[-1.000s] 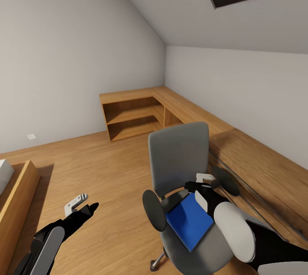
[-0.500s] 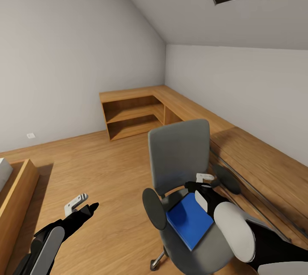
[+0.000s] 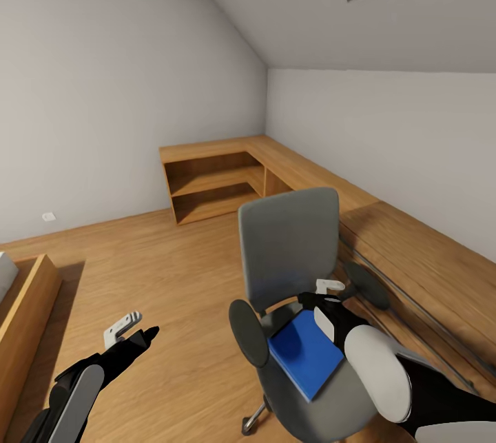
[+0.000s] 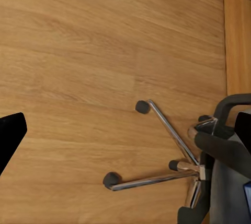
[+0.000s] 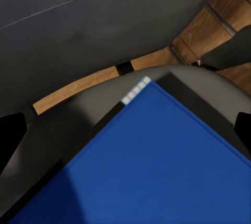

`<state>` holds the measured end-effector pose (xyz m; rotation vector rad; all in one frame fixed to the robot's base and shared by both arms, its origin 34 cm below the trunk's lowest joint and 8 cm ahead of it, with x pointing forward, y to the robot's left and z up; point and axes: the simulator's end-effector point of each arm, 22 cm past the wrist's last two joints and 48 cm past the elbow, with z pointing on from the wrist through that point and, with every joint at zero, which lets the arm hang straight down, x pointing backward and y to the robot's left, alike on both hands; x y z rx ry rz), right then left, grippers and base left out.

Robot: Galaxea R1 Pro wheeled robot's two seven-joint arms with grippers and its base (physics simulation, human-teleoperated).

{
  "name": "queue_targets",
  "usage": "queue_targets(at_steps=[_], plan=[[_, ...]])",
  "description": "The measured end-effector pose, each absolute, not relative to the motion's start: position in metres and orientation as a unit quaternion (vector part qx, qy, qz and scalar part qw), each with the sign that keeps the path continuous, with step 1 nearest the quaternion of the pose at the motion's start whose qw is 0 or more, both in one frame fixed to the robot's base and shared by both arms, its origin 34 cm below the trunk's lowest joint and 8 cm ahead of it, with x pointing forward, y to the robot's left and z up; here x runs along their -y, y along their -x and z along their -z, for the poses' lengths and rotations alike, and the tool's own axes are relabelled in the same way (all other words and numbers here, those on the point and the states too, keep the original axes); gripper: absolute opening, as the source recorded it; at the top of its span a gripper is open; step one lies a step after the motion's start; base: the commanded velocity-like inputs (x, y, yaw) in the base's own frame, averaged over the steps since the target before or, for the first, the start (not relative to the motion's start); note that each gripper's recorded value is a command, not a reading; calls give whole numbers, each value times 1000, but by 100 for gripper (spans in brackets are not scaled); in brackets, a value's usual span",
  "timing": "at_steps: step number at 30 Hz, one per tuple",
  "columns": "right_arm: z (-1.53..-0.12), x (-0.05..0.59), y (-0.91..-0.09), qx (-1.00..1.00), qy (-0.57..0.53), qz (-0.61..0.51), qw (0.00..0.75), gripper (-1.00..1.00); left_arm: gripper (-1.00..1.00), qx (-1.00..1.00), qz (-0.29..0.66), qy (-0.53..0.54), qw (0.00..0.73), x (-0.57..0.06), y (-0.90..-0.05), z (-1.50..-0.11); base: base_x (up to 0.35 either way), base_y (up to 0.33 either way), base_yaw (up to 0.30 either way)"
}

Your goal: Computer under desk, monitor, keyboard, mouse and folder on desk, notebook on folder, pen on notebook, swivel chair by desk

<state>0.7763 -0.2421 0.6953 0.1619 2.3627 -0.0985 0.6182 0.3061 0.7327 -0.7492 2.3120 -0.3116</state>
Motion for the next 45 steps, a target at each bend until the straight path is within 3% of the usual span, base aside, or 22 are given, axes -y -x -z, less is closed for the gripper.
queue_targets(at_steps=[45], plan=[[-619,243,-773,-922,-63,39,379,100,100,-888,121,288,338,-304,-614,-654,0,0,0]])
